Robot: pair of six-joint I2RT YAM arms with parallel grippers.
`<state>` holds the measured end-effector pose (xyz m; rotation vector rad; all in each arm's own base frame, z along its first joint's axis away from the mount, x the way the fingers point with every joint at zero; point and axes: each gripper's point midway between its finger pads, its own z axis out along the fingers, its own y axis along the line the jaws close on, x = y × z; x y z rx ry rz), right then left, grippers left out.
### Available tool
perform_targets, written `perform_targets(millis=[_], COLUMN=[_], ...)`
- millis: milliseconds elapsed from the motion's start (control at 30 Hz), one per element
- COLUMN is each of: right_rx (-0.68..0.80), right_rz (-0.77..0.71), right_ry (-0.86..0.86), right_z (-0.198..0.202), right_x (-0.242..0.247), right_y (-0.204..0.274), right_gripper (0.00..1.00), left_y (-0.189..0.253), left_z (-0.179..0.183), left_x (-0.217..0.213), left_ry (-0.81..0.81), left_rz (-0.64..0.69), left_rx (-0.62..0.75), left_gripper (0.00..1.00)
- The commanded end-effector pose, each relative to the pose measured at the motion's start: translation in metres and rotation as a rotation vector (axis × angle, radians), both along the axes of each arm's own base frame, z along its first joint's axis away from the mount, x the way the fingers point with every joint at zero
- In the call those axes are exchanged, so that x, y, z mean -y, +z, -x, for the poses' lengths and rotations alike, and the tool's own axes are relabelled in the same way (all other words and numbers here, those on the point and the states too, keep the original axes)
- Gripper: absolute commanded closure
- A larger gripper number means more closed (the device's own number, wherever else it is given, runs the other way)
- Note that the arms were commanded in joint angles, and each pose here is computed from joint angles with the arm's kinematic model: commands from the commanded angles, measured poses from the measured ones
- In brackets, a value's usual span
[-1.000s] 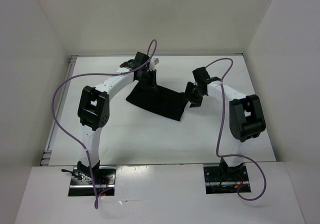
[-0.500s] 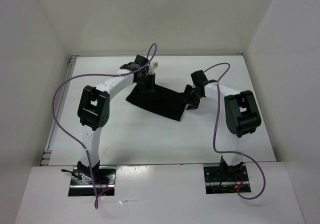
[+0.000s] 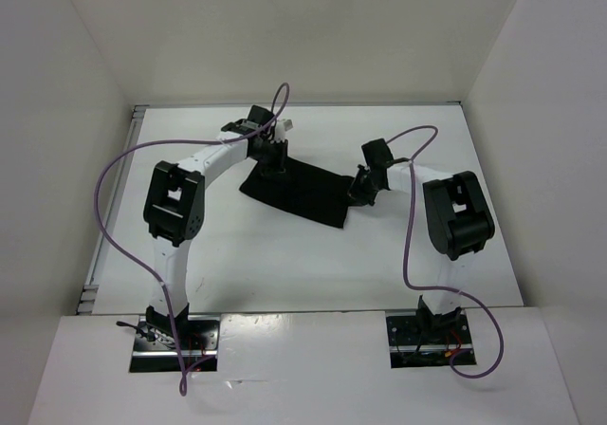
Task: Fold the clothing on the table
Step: Fold the skirt
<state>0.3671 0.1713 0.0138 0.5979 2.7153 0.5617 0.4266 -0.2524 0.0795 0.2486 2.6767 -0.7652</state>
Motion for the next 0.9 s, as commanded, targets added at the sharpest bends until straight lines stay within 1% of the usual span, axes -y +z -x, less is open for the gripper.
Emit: perform_targets(millis=[0, 100, 133, 167, 233, 300, 433, 533, 567, 600, 633, 700, 767, 867], right_rx=[0.005, 0.036, -0.008, 0.0, -0.017, -0.013, -0.015, -0.021, -0.04, -0.014, -0.038, -0.052, -0.038, -0.057], right_rz=[0.07, 0.145, 0.179, 0.195, 0.245, 0.26, 0.31, 0.34, 0.346, 0.352, 0.368, 0.375, 0.389, 0.406], right_ry=[-0.023, -0.009, -0.002, 0.002, 0.012, 0.017, 0.001, 0.004, 0.007, -0.003, -0.002, 0.001, 0.004, 0.004], right_z=[0.0, -0.009, 0.0, -0.005, 0.002, 0.003, 0.007, 0.013, 0.018, 0.015, 0.022, 0.027, 0.028, 0.032], right_x=[0.009, 0.02, 0.026, 0.028, 0.037, 0.04, 0.054, 0.064, 0.066, 0.072, 0.075, 0.081, 0.084, 0.091], right_y=[-0.02, -0.006, -0.007, 0.001, 0.005, 0.012, 0.023, 0.031, 0.03, 0.039, 0.035, 0.039, 0.046, 0.045], right_gripper=[0.98, 1.0, 1.0, 1.0, 1.0, 1.0, 1.0, 1.0, 1.0, 1.0, 1.0, 1.0, 1.0, 1.0], left_y=[0.023, 0.02, 0.014, 0.013, 0.008, 0.003, -0.011, -0.02, -0.03, -0.032, -0.035, -0.033, -0.034, -0.035], left_z=[0.005, 0.01, 0.013, 0.012, 0.015, 0.01, 0.001, 0.004, 0.006, 0.004, 0.008, 0.006, 0.0, -0.006], left_x=[0.005, 0.008, 0.007, 0.006, 0.015, 0.017, 0.008, 0.005, 0.002, 0.0, -0.003, -0.004, -0.008, -0.018], left_ry=[-0.029, -0.044, -0.036, -0.03, -0.027, -0.009, 0.05, 0.055, 0.06, 0.071, 0.085, 0.1, 0.119, 0.151], left_rz=[0.064, 0.089, 0.088, 0.079, 0.092, 0.077, 0.013, -0.004, -0.018, -0.034, -0.041, -0.039, -0.064, -0.098], left_rx=[0.032, 0.027, 0.01, 0.013, 0.008, 0.023, 0.031, 0.014, 0.001, 0.009, -0.001, 0.012, 0.033, 0.047], left_gripper=[0.89, 0.88, 0.88, 0.88, 0.88, 0.88, 0.88, 0.88, 0.88, 0.88, 0.88, 0.88, 0.88, 0.88])
